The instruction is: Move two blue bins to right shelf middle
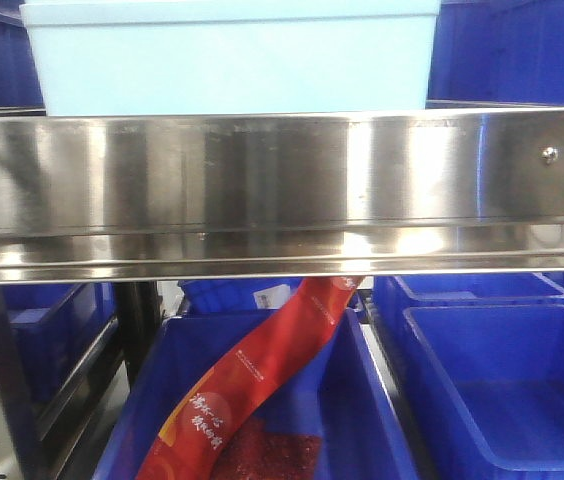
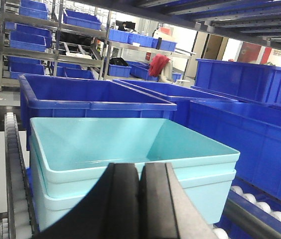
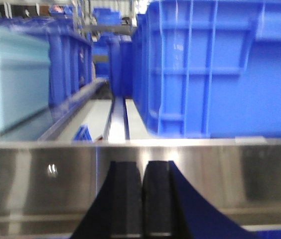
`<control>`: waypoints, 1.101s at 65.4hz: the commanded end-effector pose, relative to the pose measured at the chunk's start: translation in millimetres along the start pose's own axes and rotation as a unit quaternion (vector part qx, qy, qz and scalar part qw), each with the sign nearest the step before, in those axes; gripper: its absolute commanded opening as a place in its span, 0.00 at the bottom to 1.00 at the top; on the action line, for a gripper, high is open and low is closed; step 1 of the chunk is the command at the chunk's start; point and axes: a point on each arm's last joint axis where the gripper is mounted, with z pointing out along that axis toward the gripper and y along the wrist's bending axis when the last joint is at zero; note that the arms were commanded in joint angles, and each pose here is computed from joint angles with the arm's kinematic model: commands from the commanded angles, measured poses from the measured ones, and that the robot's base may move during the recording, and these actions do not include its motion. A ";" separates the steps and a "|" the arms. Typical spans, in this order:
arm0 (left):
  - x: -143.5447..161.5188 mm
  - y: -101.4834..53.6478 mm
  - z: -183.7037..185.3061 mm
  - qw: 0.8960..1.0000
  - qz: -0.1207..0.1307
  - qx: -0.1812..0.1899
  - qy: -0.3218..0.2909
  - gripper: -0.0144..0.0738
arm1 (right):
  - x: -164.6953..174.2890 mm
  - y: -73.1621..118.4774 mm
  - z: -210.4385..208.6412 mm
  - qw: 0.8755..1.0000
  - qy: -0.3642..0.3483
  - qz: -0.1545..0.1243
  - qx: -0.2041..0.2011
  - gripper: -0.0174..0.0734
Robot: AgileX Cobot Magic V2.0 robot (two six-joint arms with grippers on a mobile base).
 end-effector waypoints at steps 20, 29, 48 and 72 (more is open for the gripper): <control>-3.0 -2.1 -1.3 1.000 0.000 0.009 -0.017 0.04 | 2.9 3.0 -0.3 0.999 0.003 -0.036 -0.027 0.01; -3.0 -2.1 -1.3 1.000 0.000 0.009 -0.017 0.04 | 2.9 3.1 -0.3 0.999 0.003 -0.036 -0.028 0.01; -3.0 -2.1 -1.3 1.000 0.000 0.009 -0.017 0.04 | 3.0 3.5 -0.3 0.999 0.003 -0.031 -0.032 0.01; -3.0 -2.1 -1.3 1.000 0.000 0.009 -0.017 0.04 | 3.0 3.5 -0.3 0.999 0.003 -0.031 -0.032 0.01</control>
